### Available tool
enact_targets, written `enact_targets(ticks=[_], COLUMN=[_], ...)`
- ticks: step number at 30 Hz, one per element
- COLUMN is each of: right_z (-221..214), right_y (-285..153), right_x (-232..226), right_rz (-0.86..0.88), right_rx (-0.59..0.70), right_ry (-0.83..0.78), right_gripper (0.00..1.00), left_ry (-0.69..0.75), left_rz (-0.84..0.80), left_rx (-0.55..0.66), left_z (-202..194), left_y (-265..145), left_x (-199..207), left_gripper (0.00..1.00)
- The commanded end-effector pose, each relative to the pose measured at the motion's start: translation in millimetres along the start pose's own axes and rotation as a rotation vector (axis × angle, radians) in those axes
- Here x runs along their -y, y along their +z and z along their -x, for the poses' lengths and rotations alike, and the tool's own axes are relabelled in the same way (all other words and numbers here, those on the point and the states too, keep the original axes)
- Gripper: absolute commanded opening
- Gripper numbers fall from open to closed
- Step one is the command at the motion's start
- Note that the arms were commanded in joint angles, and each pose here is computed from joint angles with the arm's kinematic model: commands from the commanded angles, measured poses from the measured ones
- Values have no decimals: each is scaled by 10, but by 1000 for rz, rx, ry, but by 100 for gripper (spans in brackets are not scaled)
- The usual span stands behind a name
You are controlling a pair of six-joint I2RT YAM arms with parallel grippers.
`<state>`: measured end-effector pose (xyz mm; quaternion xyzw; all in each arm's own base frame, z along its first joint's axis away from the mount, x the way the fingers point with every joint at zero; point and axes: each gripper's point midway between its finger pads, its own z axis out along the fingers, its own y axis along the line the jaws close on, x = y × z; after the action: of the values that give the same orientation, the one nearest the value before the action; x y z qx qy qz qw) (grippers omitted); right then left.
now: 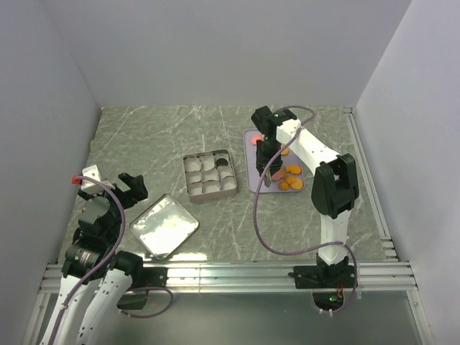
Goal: Pack the cookies
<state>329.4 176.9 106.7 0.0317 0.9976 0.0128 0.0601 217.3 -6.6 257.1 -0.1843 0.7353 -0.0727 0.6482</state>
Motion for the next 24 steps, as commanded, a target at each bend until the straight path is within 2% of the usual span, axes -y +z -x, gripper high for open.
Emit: enact_targets(ticks=[1, 4, 11, 17, 24], right_z=[111, 104, 133, 152, -28], right_y=[-448, -580, -923, -1247, -1326], right_x=[-23, -50, -175, -738, -1473], right_rz=[31, 55, 127, 325, 477], right_rx=[102, 111, 143, 167, 130], right_ry=[16, 27, 39, -25, -116], right_gripper=[25, 22, 21, 22, 23], left_ry=[-7, -8, -3, -2, -1], left_rz=[-11, -13, -17, -27, -33], left_rx=[44, 44, 43, 37, 37], left_z=[109, 111, 104, 98, 97], left_y=[-12, -15, -14, -9, -13], left_x=[23, 25, 31, 52, 60], left_gripper=[99, 99, 99, 99, 99])
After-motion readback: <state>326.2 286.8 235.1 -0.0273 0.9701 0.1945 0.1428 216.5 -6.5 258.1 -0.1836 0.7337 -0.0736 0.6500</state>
